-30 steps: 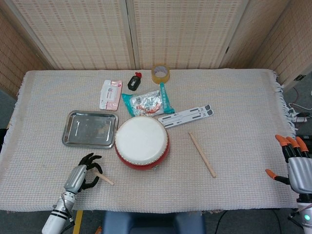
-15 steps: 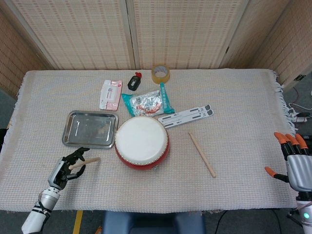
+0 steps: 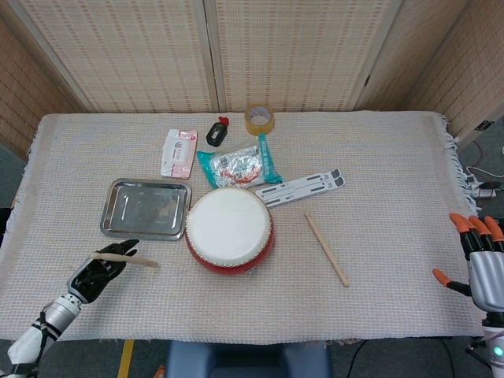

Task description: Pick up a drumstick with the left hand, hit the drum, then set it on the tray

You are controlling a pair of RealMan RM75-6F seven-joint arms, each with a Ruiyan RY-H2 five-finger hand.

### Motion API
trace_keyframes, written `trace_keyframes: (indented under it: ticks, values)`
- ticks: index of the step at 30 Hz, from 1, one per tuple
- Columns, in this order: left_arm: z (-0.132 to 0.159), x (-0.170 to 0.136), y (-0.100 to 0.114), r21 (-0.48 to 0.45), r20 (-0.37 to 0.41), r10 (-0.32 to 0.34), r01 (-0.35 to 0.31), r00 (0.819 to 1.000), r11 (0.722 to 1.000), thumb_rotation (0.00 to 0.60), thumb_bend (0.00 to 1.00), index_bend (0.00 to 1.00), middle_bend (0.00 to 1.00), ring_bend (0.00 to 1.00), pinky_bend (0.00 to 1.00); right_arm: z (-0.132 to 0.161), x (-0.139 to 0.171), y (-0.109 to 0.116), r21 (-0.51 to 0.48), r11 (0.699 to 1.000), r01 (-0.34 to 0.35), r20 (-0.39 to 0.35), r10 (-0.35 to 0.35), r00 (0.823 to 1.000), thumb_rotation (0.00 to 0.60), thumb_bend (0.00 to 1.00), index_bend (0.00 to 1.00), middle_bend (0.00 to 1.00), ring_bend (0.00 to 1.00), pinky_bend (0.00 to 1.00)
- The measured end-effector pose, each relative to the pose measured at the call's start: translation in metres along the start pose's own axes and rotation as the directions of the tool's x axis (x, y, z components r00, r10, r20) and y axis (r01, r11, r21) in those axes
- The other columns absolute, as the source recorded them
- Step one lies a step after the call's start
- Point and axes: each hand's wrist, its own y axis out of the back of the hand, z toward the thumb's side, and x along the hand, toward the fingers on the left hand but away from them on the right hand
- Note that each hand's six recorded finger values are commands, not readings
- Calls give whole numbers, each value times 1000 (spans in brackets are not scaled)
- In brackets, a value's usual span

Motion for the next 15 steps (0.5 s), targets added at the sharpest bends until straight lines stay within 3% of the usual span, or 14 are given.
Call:
trace_keyframes:
  ticks: [5,15]
  values:
    - [-5,7,8,17,-28,15,-14,999,1000,600,409,556,255,132,44,-1,1,0,5,1000,-1,5,1,1000,600,64,91,122,0,29]
    - [-11,20,11,95,6,82,-82,997,992,600,408,554,327,216,151,-1,1,-1,3,1000,-4,6,4,1000,600,65,91,122,0,29]
